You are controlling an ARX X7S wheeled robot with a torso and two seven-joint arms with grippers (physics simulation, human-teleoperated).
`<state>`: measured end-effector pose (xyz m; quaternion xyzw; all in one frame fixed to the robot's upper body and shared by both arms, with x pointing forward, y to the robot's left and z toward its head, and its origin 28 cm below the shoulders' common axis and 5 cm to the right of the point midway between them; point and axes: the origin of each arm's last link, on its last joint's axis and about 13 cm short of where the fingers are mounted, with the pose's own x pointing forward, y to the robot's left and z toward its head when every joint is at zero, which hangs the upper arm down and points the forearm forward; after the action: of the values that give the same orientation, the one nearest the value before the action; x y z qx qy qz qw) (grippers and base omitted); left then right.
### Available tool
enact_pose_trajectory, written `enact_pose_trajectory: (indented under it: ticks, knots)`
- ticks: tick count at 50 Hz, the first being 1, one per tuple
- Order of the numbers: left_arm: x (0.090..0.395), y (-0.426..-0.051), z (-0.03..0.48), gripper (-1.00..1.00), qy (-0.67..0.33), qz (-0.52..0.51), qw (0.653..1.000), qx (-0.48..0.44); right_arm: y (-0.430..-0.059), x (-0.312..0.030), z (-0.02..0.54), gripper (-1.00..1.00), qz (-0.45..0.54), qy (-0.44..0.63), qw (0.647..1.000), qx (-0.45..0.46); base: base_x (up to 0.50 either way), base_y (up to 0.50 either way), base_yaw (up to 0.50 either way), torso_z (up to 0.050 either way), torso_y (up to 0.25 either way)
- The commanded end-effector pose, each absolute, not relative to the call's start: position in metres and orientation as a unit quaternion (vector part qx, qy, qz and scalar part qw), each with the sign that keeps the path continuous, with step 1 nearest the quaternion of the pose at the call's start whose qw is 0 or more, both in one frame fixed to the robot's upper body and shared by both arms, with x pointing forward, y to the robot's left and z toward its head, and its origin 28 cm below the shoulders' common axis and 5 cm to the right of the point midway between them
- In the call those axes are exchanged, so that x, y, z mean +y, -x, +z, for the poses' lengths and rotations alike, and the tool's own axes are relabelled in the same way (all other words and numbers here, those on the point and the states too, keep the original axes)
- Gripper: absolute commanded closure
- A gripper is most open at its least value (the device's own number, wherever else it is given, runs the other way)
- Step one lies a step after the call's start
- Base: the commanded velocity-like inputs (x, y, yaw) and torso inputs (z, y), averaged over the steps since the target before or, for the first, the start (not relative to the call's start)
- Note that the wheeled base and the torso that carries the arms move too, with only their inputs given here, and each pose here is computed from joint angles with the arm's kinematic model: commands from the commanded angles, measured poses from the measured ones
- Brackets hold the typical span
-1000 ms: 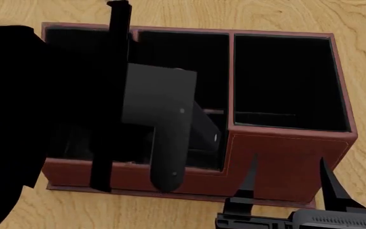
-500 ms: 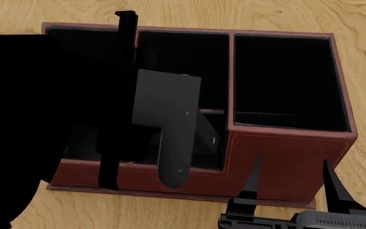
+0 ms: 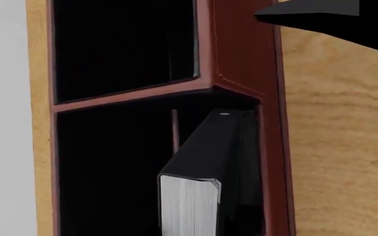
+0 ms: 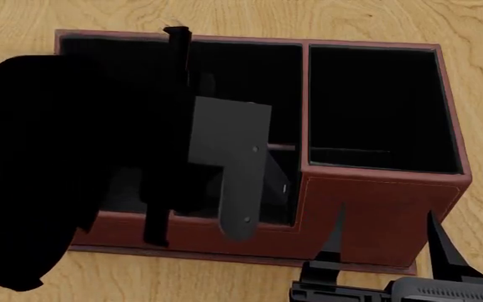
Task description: Pick up the book and place it in the back compartment of the caddy.
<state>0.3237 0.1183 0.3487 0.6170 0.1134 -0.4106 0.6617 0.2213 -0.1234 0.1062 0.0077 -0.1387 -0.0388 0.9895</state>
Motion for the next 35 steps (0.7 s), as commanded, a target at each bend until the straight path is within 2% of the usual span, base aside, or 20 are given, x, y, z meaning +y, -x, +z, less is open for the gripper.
enact_pose_trajectory:
  ticks: [1, 35]
  knots:
    - [0.117, -0.33, 0.348, 1.0, -0.618, -0.394, 0.673, 0.097, -0.222, -0.124, 0.106, -1.0, -0.04, -0.008, 0.99, -0.138, 0.0, 0.0, 0.0, 0.0, 0.0]
    - [0.11, -0.346, 0.324, 1.0, -0.615, -0.404, 0.668, 0.111, -0.222, -0.127, 0.099, -1.0, -0.045, -0.011, 0.99, -0.132, 0.0, 0.0, 0.0, 0.0, 0.001]
